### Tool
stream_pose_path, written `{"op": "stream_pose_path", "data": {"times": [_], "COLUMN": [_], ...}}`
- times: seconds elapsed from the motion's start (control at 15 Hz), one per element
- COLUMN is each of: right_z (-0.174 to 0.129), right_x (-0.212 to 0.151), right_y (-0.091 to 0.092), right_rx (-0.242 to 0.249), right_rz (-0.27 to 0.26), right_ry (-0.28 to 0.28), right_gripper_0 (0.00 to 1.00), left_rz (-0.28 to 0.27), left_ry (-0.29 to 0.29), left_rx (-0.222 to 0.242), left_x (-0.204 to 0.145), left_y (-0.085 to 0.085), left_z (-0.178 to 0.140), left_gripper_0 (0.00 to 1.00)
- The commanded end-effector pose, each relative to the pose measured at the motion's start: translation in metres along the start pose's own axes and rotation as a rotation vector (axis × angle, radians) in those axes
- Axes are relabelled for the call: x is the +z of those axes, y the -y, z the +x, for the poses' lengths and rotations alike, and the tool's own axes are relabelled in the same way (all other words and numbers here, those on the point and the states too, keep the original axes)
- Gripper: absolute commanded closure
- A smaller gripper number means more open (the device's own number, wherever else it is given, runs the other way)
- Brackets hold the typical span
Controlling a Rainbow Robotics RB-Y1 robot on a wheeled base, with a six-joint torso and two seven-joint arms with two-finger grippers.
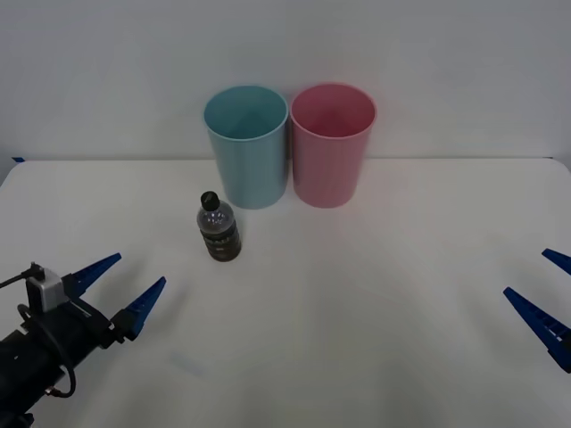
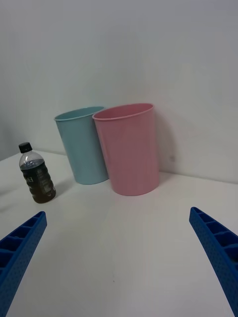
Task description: Grasp the object on the table and drop it into the matching bin: aluminum can to the light blue bin, PET bottle to the pink bin.
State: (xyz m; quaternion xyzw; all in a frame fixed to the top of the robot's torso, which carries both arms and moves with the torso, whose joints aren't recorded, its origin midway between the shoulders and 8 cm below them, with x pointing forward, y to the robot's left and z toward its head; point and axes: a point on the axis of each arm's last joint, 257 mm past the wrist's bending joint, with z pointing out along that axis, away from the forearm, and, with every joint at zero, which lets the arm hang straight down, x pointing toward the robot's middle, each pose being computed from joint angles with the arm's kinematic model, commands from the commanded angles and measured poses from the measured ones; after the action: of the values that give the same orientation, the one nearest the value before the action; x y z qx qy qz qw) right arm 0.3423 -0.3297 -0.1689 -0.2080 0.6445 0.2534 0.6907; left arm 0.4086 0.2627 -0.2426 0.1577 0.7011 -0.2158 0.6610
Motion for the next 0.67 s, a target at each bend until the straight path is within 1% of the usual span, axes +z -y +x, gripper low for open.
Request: {"op": "stream_pose_path", "data": {"times": [0.07,0.2,0.33,0.53,0.67], "right_z": [0.0,0.0,0.0,0.0,0.0], "right_x": [0.0,0.0,0.0,0.0,0.0], "right_y": [0.0,0.0,0.0,0.0,0.0], "right_rx": [0.0,0.0,0.0,0.0,0.0], "right_rz": [0.0,0.0,0.0,0.0,0.0], "right_ry": [0.0,0.0,0.0,0.0,0.0], "right_gripper_0": [0.0,0.0,0.0,0.0,0.0], "left_rz": [-0.003,0.005,0.009,0.02,0.025], "left_ry": [0.007,0.011,0.007,-0.005,-0.013], "left_rx": [-0.004,-0.003,0.006,0.022,0.029], "left_x": [0.02,0.036,0.051,0.074,0.088], "left_y": [0.008,0.016,0.02,0.017,0.012], "left_z": [0.007,0.01,0.015,0.022,0.025], "left_gripper_0": [0.0,0.0,0.0,0.0,0.0]}}
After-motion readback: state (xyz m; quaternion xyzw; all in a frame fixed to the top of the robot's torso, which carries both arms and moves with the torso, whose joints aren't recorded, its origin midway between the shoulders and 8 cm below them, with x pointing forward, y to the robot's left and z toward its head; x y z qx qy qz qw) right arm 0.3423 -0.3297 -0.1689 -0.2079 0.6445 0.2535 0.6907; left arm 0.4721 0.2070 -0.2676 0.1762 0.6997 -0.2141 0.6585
